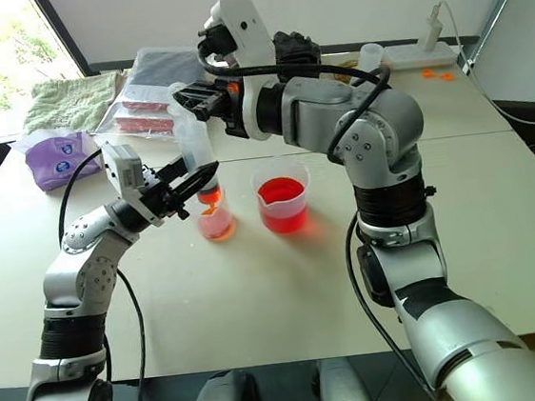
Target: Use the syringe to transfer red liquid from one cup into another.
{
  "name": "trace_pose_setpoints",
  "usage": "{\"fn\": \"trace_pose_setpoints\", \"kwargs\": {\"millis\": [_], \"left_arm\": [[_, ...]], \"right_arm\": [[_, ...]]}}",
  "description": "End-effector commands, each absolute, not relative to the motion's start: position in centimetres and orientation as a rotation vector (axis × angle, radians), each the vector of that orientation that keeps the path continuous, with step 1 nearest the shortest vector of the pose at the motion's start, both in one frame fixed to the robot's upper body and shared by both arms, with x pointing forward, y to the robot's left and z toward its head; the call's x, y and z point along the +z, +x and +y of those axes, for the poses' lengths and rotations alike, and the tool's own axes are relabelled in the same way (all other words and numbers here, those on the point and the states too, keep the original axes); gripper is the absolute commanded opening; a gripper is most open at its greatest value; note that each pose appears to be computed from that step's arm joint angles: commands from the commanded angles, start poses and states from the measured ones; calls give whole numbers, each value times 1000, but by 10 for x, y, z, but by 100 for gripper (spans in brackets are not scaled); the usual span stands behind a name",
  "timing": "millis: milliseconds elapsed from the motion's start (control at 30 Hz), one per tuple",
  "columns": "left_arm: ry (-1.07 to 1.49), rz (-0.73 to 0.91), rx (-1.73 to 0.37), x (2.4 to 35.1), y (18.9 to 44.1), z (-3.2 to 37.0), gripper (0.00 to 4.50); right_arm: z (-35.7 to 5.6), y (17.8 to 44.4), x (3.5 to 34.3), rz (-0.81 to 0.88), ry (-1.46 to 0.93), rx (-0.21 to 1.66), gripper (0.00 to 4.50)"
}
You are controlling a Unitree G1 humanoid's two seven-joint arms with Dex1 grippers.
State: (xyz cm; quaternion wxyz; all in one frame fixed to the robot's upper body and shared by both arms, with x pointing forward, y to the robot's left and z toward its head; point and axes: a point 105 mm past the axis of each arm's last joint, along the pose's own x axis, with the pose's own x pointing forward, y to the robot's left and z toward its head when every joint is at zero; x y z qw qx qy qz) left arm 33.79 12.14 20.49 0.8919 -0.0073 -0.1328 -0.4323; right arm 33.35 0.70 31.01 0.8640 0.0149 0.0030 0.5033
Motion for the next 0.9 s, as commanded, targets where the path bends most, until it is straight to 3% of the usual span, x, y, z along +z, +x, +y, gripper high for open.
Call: {"fn": "trace_pose_setpoints", "kwargs": {"millis": [33,900], "left_arm": [[8,-371,-901,227,332,121,148],[9,-381,-895,229,332,121,148]], "right_arm": [[18,321,306,3,-9,1124,6],[24,321,285,55,-49,1137,6]]}}
